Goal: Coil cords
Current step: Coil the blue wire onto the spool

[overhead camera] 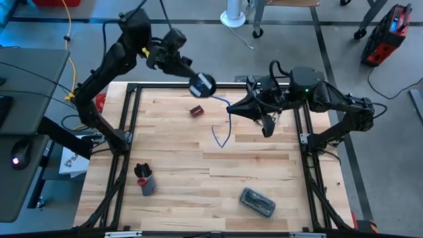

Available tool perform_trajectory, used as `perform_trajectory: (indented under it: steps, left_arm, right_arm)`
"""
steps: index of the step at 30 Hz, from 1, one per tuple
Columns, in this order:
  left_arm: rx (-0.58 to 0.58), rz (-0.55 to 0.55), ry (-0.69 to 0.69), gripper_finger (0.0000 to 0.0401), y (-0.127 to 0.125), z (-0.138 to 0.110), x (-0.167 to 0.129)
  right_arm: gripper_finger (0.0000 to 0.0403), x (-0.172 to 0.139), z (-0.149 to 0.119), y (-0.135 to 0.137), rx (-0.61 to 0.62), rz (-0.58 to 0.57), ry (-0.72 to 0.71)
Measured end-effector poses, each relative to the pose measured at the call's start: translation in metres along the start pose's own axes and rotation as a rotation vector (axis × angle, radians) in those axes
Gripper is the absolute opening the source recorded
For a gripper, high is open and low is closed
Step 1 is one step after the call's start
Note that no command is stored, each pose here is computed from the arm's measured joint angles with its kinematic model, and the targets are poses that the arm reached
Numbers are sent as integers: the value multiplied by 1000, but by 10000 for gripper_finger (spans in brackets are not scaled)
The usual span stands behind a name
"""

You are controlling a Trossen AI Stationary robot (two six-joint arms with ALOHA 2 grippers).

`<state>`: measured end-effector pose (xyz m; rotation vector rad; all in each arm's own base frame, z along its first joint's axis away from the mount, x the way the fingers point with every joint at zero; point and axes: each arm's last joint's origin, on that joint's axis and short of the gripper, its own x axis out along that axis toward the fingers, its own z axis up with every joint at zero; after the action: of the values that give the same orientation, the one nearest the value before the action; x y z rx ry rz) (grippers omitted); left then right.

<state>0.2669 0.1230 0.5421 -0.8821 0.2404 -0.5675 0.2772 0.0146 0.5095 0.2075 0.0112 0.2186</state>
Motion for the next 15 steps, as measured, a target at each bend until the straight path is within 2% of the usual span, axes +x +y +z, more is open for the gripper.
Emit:
perform_trajectory:
  steps: [15]
  left_arm:
    - [-343,-32,225,0,15,-25,48]
  right_arm:
    - [0,0,-2,0,4,3,22]
